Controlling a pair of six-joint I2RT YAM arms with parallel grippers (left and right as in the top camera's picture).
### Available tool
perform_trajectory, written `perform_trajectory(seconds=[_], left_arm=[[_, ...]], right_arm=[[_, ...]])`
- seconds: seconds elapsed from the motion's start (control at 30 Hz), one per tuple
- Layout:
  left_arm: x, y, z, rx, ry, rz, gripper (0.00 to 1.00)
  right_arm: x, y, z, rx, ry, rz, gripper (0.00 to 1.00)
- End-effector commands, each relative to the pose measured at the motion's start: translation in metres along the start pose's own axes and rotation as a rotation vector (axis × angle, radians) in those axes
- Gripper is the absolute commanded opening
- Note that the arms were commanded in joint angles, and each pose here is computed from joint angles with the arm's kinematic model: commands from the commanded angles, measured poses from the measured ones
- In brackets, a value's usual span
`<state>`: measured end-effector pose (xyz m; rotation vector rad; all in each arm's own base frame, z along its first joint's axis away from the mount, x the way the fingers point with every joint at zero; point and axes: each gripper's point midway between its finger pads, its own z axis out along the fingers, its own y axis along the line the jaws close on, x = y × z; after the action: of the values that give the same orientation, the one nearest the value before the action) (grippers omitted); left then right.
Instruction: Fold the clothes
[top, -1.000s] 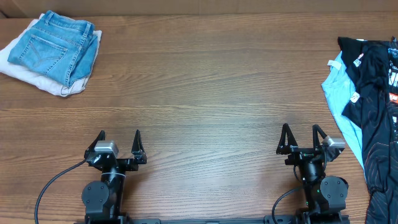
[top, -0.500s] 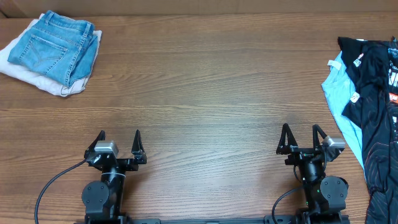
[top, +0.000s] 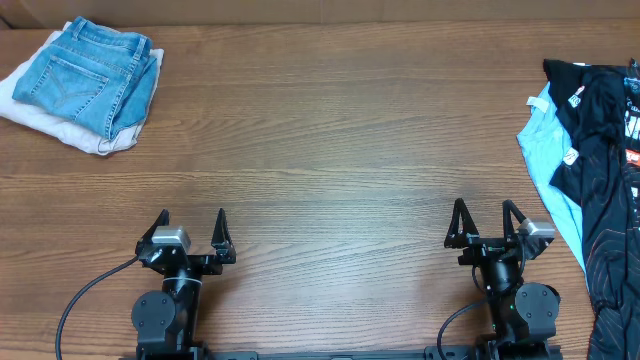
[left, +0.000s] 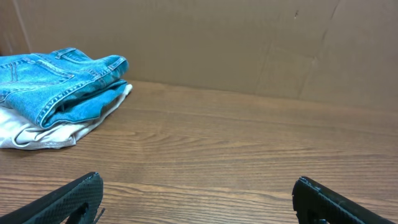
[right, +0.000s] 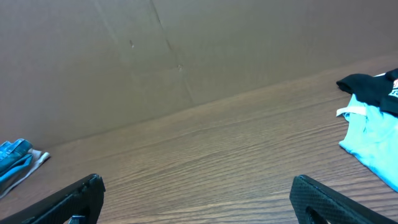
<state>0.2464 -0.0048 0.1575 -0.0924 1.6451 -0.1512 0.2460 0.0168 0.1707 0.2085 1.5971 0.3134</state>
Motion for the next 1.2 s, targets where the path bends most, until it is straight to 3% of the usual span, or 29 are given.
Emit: perform_trajectory(seconds=[0.0,0.37,0.67,0.93,1.17], left_arm=[[0.0,0.0,0.0,-0.001,-0.003,0.023,1.0],[0.0,0.0,0.0,-0.001,-0.003,0.023,1.0],[0.0,0.0,0.0,-0.001,-0.003,0.023,1.0],[0.0,0.0,0.0,-0.001,-0.003,0.023,1.0],[0.0,0.0,0.0,-0.001,-0.003,0.023,1.0]], right_arm=[[0.001,-0.001,0.0,-0.001,-0.005,-0.004,1.0],[0.001,0.0,0.0,-0.003,-0.006,0.0,1.0],[0.015,0.06,-0.012,-0.343,0.143,0.301,1.0],[0.014,0.069,-0.015,-0.395,0.155,0.303,1.0],[-0.031,0.087,-0.025,-0.482,0.013,0.231,1.0]])
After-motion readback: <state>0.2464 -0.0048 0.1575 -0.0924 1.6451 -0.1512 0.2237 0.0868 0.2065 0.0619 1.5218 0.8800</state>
